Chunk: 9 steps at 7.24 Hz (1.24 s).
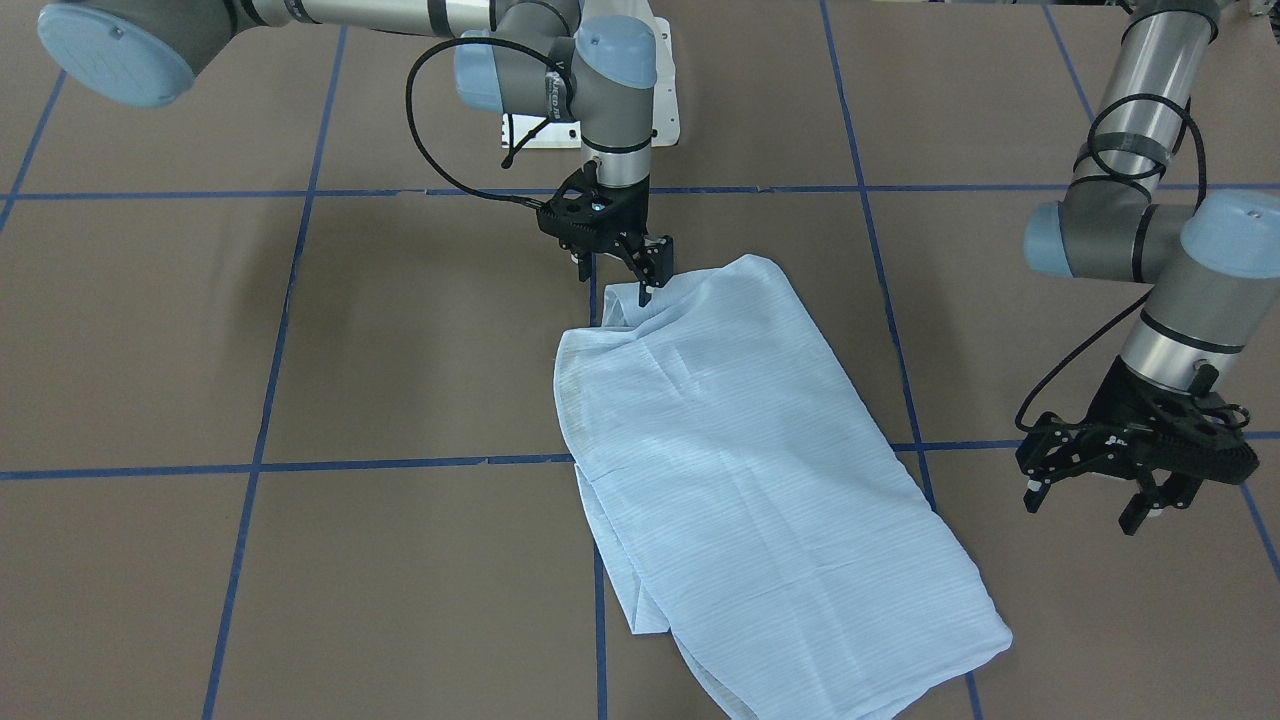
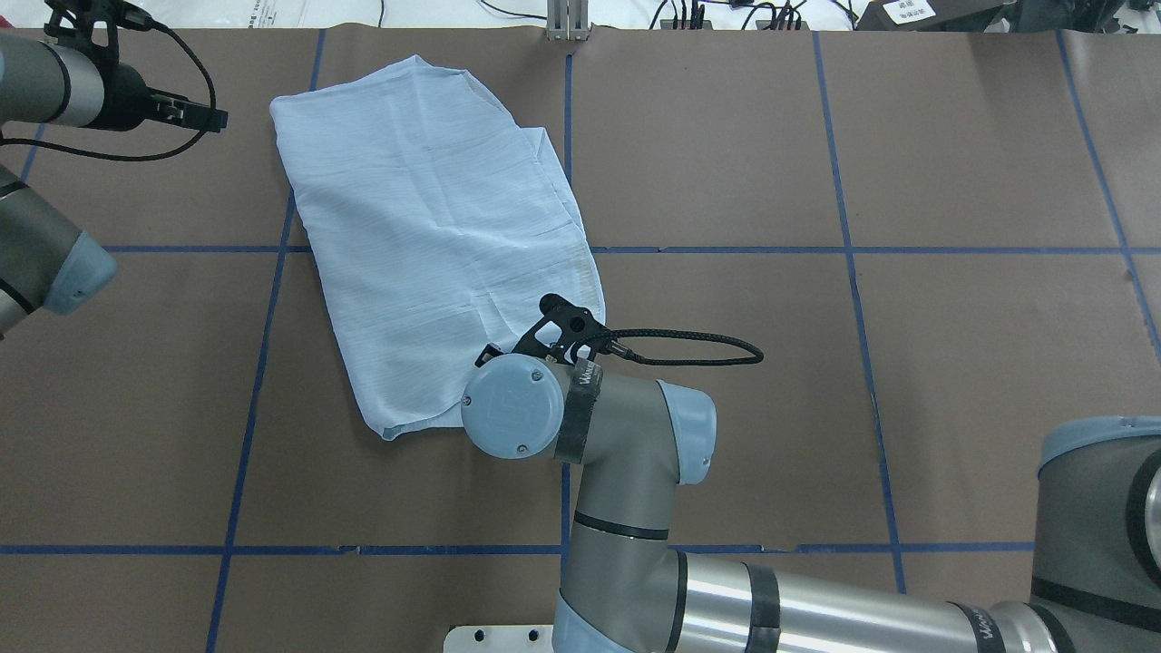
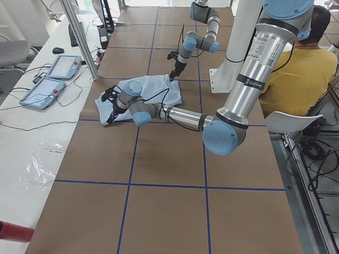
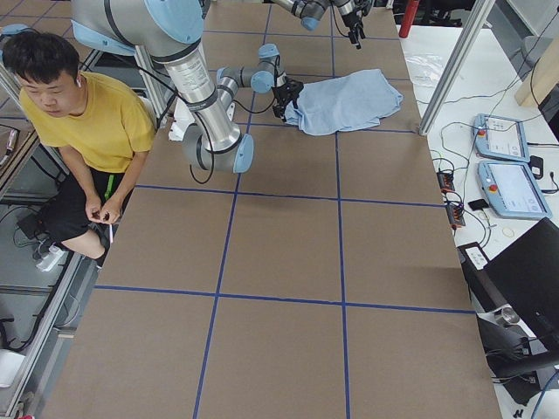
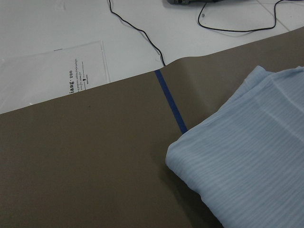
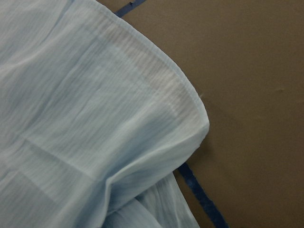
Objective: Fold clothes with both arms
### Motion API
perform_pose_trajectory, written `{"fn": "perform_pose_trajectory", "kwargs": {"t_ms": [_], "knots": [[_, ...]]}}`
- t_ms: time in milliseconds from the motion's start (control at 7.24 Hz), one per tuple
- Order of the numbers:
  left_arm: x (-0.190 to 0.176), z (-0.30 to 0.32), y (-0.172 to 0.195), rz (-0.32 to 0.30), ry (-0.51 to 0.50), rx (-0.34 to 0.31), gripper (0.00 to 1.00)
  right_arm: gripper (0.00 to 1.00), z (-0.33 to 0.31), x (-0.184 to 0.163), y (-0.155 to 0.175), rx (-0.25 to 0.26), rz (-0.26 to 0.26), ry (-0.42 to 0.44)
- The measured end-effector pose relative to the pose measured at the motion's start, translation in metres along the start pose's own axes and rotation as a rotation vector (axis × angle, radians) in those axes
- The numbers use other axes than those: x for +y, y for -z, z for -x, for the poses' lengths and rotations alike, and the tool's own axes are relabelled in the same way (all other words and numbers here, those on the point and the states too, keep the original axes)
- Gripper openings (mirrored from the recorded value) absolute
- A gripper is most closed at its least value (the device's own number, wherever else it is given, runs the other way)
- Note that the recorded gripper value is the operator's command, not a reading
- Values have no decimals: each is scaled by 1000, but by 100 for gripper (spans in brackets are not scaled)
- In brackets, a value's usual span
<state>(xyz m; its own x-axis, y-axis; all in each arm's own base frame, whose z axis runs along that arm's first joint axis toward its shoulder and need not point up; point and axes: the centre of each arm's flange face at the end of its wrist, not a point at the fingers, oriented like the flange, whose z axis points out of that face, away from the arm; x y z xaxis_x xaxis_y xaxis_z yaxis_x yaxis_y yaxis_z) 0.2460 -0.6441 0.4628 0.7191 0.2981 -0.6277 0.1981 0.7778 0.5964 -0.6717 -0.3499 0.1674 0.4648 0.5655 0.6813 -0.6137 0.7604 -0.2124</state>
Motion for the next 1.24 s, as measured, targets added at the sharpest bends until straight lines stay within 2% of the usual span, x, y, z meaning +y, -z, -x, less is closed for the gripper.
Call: {"fn": "perform_pose_trajectory", "kwargs": {"t_ms": [415, 691, 829, 1106, 1244], "knots": [[0, -1, 3, -5, -1, 3, 100, 94, 17, 10, -11, 21, -26, -56], [0, -2, 4, -6, -2, 4, 100, 94, 18, 11, -19, 35, -36, -61], [0, -2, 4, -6, -2, 4, 100, 91, 24, 13, -22, 41, -40, -61], [0, -2, 4, -5, -2, 4, 100, 59, 36, 13, -22, 42, -48, -64], [0, -2, 4, -5, -3, 5, 100, 34, 38, 12, -23, 43, -56, -64]]}}
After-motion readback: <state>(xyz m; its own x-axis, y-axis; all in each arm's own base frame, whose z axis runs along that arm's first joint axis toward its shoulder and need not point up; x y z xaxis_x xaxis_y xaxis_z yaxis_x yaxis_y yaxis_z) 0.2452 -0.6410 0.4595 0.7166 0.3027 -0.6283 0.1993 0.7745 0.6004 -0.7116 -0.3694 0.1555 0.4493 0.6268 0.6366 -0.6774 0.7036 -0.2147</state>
